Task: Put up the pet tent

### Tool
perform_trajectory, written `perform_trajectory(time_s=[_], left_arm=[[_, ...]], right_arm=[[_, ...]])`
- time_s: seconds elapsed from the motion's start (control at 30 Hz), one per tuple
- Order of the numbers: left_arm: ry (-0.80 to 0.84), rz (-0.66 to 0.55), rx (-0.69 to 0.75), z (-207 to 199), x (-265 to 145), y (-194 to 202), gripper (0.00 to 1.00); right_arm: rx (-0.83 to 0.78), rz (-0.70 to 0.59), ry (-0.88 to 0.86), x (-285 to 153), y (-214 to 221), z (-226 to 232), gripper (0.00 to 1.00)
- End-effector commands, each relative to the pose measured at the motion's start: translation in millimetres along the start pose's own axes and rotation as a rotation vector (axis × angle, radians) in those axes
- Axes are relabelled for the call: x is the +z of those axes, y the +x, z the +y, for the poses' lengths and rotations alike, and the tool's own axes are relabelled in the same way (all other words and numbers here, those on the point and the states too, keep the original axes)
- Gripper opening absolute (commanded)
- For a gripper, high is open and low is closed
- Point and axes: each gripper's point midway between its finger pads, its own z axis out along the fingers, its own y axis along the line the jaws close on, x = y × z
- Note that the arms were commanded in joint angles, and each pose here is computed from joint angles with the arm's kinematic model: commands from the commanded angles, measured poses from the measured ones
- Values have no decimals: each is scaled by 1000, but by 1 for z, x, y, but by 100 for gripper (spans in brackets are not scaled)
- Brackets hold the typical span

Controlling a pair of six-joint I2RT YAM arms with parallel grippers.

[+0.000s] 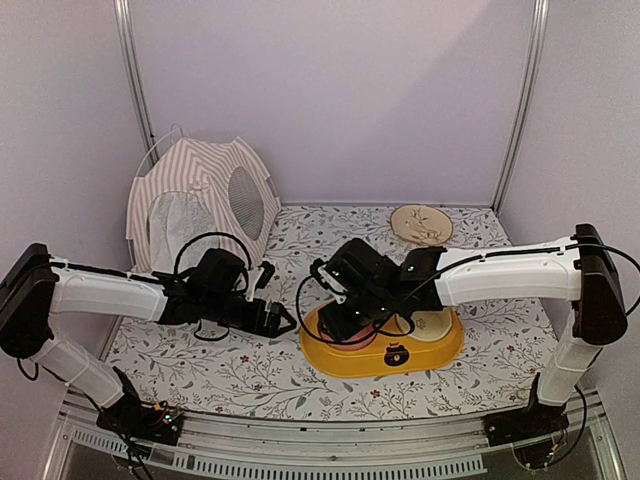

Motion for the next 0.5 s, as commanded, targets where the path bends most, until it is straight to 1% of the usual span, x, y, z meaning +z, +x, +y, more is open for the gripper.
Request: perform_trajectory(time_s=[0.0, 0.1, 0.23, 0.47], left_arm=[[13, -11, 3, -1, -4, -2, 99], [18, -6, 2, -2, -4, -1, 99], [21, -1, 3, -2, -3, 0, 99], [31, 7, 1, -4, -1, 2, 99]], right_arm=[[25, -39, -51, -5, -11, 15, 51], [36, -36, -37, -4, -10, 12, 50], [52, -57, -35, -9, -13, 11, 51], [101, -91, -30, -21, -19, -2, 59]])
